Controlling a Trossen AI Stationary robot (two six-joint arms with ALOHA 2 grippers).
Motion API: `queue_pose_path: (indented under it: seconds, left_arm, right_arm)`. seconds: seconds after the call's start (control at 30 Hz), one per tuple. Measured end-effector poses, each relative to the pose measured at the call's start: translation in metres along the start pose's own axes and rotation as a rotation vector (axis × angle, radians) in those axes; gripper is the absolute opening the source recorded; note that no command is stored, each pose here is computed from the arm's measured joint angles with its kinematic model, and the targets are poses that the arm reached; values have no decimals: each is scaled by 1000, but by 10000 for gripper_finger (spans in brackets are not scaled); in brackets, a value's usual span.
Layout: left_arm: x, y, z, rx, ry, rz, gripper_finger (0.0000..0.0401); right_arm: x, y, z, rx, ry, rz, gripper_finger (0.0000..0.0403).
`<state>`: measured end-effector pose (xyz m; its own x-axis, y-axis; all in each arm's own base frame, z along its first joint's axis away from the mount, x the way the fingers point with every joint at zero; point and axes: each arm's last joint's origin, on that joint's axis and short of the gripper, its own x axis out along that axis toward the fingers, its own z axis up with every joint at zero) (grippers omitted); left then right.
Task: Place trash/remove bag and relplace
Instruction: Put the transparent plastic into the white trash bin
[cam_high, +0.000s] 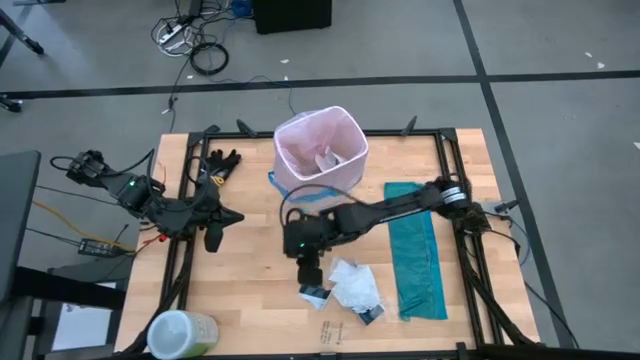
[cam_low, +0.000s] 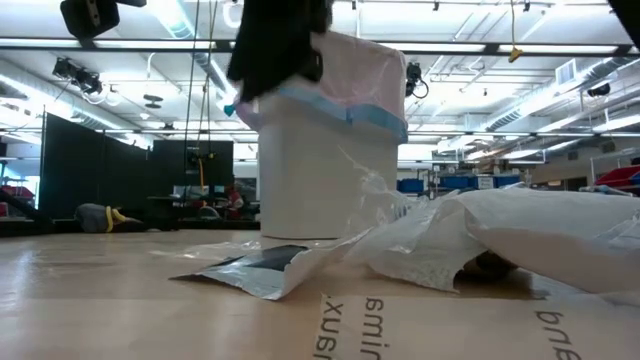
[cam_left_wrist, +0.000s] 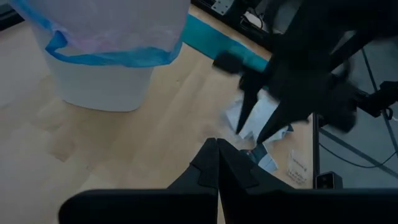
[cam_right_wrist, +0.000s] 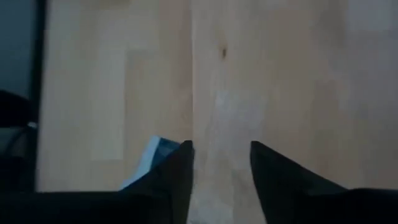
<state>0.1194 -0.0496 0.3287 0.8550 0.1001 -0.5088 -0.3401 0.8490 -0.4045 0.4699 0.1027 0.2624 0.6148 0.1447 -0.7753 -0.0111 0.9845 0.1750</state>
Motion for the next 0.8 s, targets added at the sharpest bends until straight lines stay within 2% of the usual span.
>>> queue_pose_path:
  seconds: [0.1, 0.23, 0.63, 0.73, 0.8]
  left_arm:
    - [0, 1, 0, 18, 4, 5, 4]
    - [0, 0, 0, 27, 4, 4, 4]
    - [0, 0, -1, 28, 5, 4, 4]
    - [0, 1, -1, 30, 8, 8, 4]
    - [0, 1, -1, 31, 10, 8, 4]
  right_arm:
    - [26, -3, -9, -13, 43, -5, 178]
    - [53, -5, -20, -36, 89, -12, 194]
    - [101, -10, -44, -37, 161, -67, 198]
    - [102, -8, -48, -21, 170, -130, 183]
    - [102, -6, -51, -17, 184, -176, 145]
